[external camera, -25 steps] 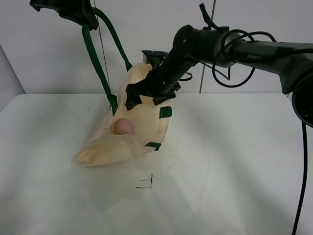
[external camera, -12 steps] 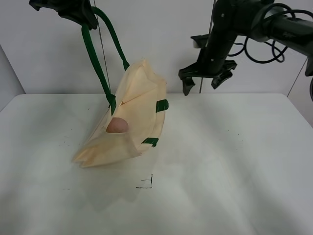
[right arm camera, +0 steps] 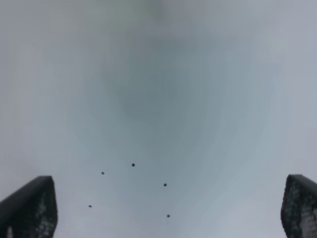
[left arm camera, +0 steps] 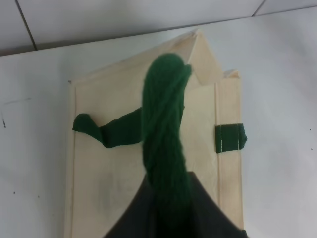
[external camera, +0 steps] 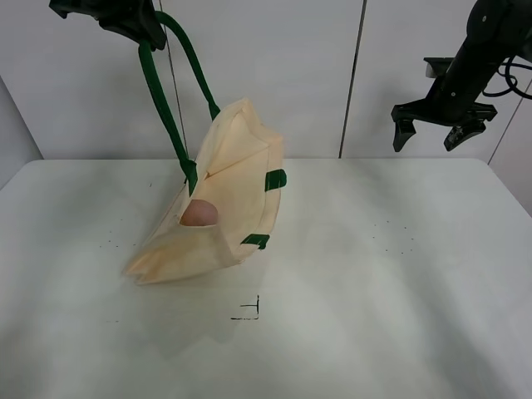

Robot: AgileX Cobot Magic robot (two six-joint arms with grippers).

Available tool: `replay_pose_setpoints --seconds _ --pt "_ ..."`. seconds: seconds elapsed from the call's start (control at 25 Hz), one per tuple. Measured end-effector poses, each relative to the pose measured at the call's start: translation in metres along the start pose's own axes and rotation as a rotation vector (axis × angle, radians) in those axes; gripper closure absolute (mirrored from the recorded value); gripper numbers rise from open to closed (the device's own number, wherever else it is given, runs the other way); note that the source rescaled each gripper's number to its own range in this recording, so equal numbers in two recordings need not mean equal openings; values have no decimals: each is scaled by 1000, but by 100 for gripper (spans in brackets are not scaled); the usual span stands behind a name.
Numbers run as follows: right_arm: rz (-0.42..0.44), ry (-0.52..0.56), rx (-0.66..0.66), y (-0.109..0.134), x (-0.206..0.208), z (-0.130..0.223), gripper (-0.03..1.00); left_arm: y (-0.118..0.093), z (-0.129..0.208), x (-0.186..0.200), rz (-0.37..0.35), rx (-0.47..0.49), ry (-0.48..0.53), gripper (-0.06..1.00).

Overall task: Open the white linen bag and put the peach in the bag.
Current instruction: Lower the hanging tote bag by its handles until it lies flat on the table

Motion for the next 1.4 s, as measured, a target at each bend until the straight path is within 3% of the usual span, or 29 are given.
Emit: replay_pose_setpoints --seconds 0.28,0.44,0.68,0.96,1.12,1.4 --pt "-10 -42 31 11 26 1 -3 0 0 0 0 0 0 94" --pt "-13 -4 30 15 44 26 -3 0 0 0 0 0 0 94" --pt "-20 106 23 22 83 121 -3 0 0 0 0 0 0 94" --pt "-18 111 23 32 125 262 -3 0 0 0 0 0 0 94" --pt "-5 -41 29 36 136 324 -3 0 0 0 0 0 0 94" --pt "38 -483 62 40 158 391 -3 0 0 0 0 0 0 94"
Point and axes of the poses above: a point on each arm's last joint axis where the gripper is mounted, x pointing back along that axis away from the gripper, y along the wrist's bending axis when the last joint is at zero, z = x × y, the point moved 3 cm from there along -x, pointing out along that axis toward the gripper, and after that the axes turned 5 degrees about x, right-handed, at the moved point
